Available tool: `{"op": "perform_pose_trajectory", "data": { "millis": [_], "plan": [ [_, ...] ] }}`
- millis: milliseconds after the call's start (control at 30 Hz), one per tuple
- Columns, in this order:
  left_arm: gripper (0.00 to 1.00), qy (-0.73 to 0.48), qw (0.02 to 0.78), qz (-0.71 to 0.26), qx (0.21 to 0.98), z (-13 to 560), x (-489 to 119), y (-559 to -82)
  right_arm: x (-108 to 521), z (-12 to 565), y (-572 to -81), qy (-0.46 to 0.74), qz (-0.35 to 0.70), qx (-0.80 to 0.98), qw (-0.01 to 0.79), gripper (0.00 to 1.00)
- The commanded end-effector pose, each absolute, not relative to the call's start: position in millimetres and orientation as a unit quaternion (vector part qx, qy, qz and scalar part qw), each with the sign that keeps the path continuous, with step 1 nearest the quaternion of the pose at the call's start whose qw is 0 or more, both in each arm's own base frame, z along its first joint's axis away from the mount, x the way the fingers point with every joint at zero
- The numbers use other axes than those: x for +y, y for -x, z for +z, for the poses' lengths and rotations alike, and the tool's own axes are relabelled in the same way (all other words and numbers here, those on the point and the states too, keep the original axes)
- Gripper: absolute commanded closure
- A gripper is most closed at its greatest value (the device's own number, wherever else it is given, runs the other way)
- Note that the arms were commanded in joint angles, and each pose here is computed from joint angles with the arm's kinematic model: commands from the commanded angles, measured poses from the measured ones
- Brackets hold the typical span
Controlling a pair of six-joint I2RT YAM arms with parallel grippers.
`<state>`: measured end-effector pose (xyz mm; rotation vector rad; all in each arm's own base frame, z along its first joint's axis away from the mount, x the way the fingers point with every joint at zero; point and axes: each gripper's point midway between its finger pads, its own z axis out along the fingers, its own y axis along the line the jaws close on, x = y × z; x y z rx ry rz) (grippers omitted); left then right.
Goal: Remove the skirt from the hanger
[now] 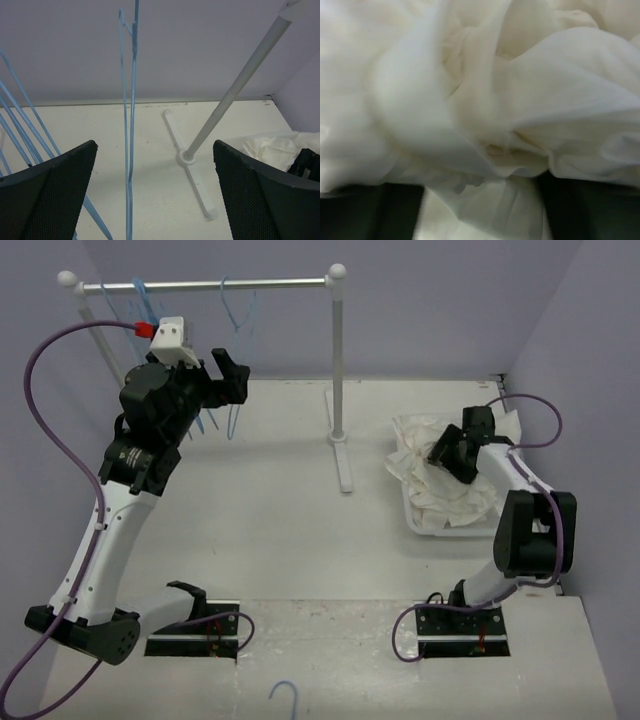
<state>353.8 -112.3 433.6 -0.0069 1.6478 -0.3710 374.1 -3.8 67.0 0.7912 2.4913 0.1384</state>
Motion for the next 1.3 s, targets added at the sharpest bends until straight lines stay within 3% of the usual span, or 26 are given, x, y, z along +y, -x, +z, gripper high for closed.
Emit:
{"op": "perform_pose_trajectory", "data": {
  "millis": [0, 267, 500, 633, 1000, 1267],
  "plan": [
    [0.0, 0.011, 0.674, -0.165, 0.72, 451.0, -110.1, -351.7, -0.7, 135.8, -375.4, -0.255, 0.061, 0.905, 0.335, 0.01],
    [0.0, 0.04, 0.692, -0.141, 0.707, 469.9, -94.6, -350.2, 41.0, 269.3, -367.4, -0.122, 0.134, 0.834, 0.521, 0.01],
    [0.0, 0.097, 0.691, -0.087, 0.711, 468.2, -65.2, -345.0, 84.5, 322.0, -343.4, 0.007, 0.226, 0.75, 0.621, 0.01],
    [0.0, 0.079, 0.675, -0.102, 0.726, 449.9, -76.2, -348.3, 95.4, 324.9, -333.8, 0.022, 0.241, 0.746, 0.62, 0.01],
    [0.0, 0.064, 0.653, -0.128, 0.743, 400.7, -82.9, -328.8, 52.9, 299.7, -326.7, -0.118, 0.168, 0.778, 0.593, 0.01],
    [0.0, 0.061, 0.638, -0.127, 0.757, 377.2, -82.8, -322.8, 44.7, 292.2, -323.5, -0.146, 0.154, 0.781, 0.587, 0.01]
  ]
}}
